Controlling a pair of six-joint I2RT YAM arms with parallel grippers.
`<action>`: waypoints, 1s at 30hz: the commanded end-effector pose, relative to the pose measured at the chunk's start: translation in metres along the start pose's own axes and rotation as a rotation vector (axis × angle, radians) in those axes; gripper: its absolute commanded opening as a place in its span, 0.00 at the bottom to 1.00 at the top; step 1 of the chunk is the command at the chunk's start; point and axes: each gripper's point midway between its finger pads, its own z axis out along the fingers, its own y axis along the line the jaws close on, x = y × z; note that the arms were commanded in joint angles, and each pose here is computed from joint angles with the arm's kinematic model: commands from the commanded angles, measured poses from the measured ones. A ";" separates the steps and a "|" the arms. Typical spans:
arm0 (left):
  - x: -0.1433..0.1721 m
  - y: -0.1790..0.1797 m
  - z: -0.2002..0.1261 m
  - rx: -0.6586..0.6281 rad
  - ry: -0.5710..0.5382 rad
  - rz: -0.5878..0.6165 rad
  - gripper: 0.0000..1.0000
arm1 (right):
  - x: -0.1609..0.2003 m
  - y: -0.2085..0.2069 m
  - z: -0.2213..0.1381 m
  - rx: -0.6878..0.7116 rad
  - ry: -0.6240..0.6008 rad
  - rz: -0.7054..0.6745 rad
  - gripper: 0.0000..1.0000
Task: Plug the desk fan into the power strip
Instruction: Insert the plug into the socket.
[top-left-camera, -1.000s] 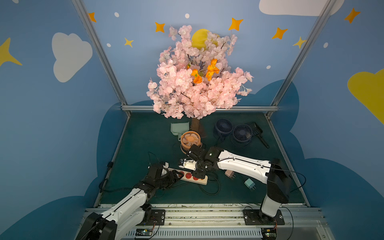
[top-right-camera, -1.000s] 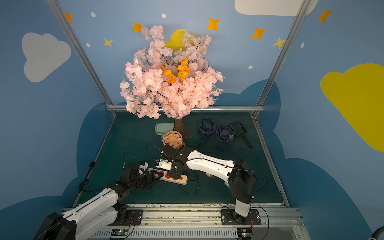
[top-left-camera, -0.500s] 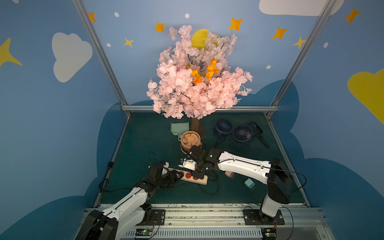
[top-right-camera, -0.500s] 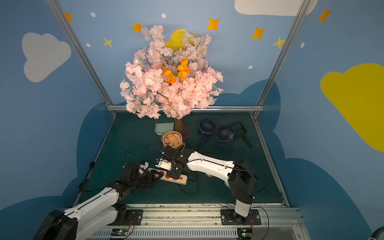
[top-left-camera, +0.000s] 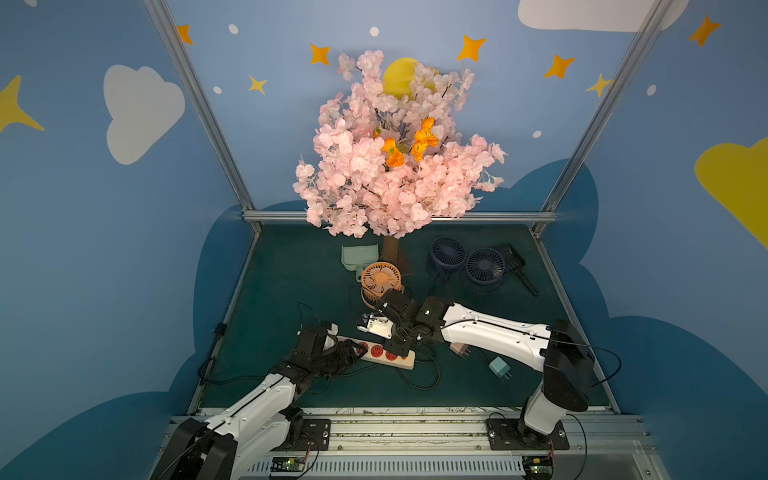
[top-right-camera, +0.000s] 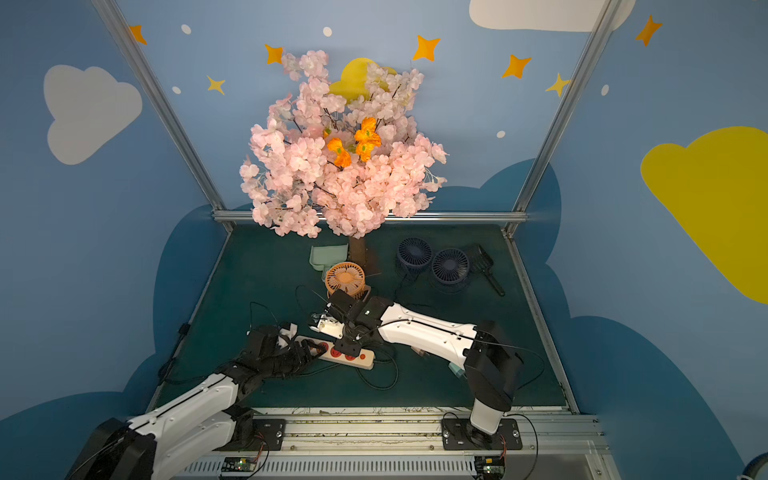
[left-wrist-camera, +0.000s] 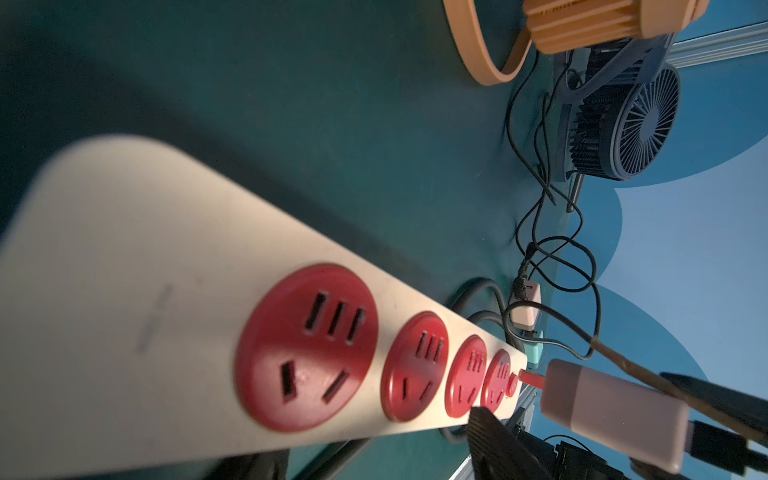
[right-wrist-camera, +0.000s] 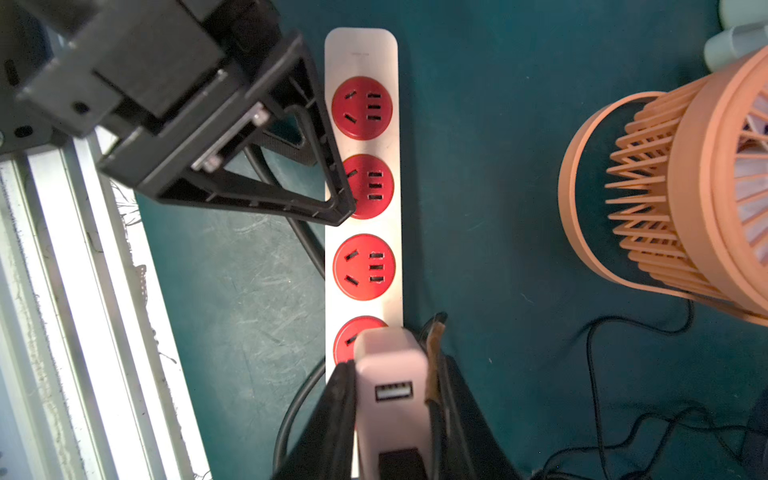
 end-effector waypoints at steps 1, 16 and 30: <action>-0.003 0.005 -0.001 -0.035 -0.015 0.007 0.72 | -0.003 0.000 -0.002 0.016 -0.035 0.020 0.00; -0.003 0.004 -0.001 -0.029 -0.014 0.011 0.72 | 0.010 0.005 0.011 0.008 -0.033 0.039 0.00; -0.005 0.005 0.001 -0.033 -0.014 0.014 0.70 | 0.063 0.018 0.038 0.017 0.055 0.007 0.00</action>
